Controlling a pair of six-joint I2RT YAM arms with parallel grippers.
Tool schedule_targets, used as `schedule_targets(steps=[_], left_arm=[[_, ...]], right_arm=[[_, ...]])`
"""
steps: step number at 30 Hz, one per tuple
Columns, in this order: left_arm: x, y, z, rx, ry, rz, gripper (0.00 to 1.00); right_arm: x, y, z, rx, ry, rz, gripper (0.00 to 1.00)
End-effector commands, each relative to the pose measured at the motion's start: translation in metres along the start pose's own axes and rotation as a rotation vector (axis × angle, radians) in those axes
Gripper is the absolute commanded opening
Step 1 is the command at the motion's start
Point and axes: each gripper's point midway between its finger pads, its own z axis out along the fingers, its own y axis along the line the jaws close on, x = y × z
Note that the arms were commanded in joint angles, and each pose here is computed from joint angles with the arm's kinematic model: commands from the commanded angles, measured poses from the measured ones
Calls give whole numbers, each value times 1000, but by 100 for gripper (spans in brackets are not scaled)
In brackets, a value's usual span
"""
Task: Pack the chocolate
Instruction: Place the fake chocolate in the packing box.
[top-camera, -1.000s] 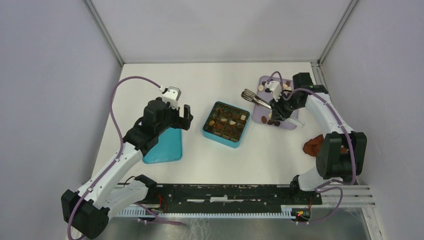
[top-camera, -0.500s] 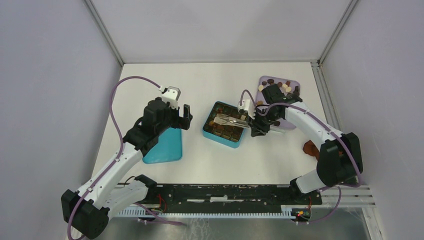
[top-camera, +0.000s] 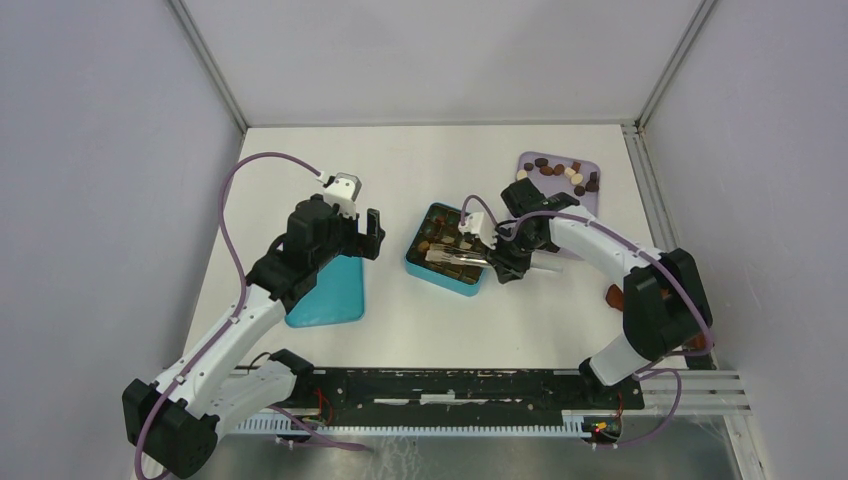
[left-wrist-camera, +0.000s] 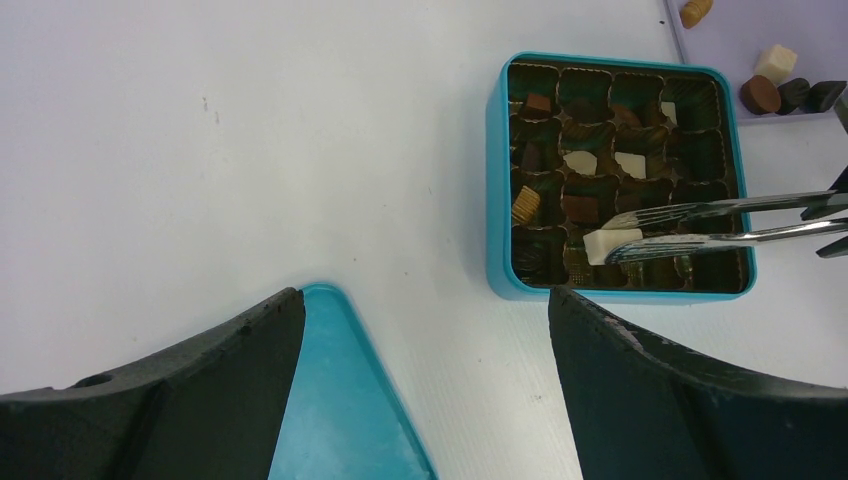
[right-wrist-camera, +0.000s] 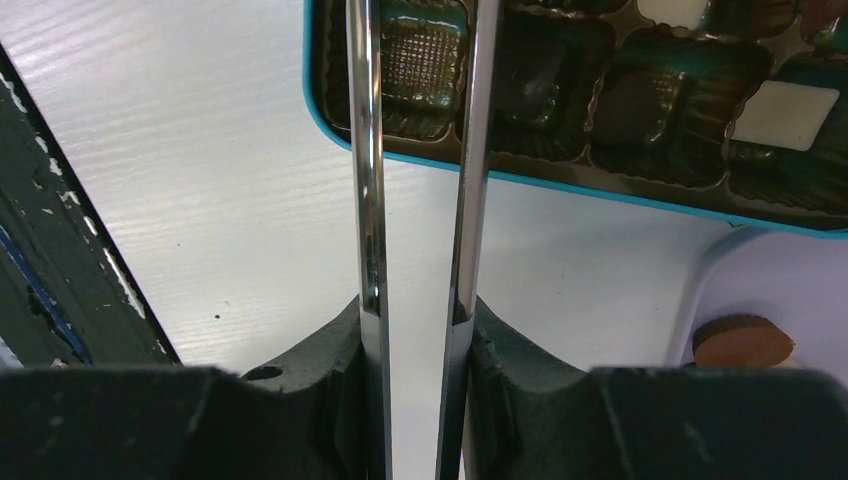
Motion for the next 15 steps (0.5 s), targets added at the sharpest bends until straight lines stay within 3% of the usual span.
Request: schedule_targets(steps=[1, 5, 15], left_arm=[[-4, 1, -1, 0, -13, 34, 96], [-4, 1, -1, 1, -14, 33, 96], [-4, 1, -1, 3, -11, 33, 96]], right_arm=[[-3, -10, 3, 40, 12, 13, 5], [-2, -7, 5, 31, 21, 11, 6], [0, -5, 9, 23, 40, 3, 29]])
